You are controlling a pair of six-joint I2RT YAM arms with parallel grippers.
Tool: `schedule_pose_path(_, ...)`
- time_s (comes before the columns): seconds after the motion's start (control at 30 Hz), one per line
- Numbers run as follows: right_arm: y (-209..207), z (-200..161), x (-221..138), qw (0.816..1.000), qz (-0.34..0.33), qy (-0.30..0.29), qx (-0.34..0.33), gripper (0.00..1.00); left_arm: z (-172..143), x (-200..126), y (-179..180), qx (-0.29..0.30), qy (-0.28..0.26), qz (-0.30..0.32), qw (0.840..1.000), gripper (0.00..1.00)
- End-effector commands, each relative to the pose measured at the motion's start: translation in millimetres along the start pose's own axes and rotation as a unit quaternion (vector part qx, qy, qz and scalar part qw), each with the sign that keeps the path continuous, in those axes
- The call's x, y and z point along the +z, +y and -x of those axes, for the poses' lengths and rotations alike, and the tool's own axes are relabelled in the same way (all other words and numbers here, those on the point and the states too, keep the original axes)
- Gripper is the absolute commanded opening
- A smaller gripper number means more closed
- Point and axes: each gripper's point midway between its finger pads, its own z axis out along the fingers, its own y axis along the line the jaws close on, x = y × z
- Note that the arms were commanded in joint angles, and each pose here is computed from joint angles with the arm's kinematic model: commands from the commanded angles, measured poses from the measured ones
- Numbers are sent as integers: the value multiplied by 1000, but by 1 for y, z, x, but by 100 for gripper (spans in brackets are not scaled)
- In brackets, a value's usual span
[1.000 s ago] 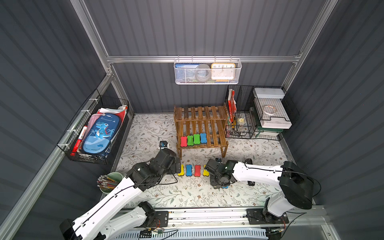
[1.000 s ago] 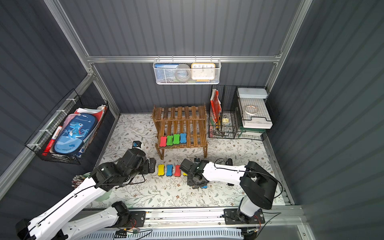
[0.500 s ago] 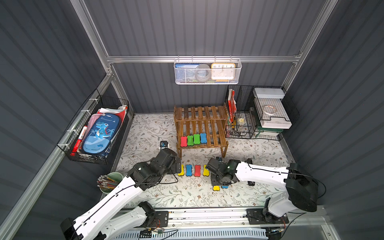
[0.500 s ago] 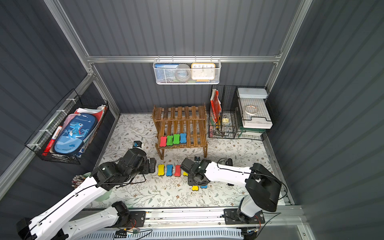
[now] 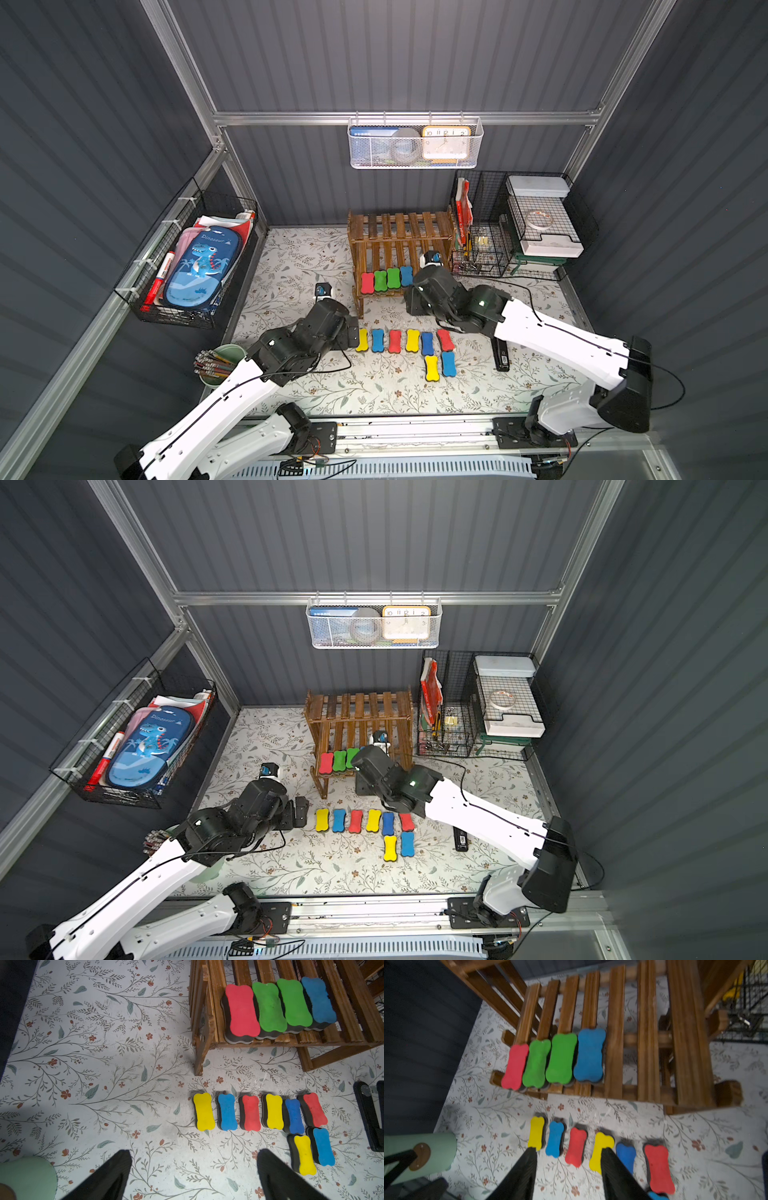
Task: Remove the whiteboard erasers from the shelf
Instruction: Pick up the whiteboard eraser from the shelf.
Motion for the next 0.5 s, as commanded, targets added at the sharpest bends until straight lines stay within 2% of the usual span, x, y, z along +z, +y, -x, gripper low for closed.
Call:
schedule_pose_path(0.0,-8,23,27,997,-49,-38,-38,54,2,-9,9,-7,-7,12,1000,99)
schedule_pose_path(0.2,-19,35,62,997,-72,-34,-25,54,3,-14,11,-13,-16,8,1000,99)
schedule_pose_path(0.47,-27,34,81,997,-76,-20,-15,52,1,-9,9,-8,-6,15,1000,99)
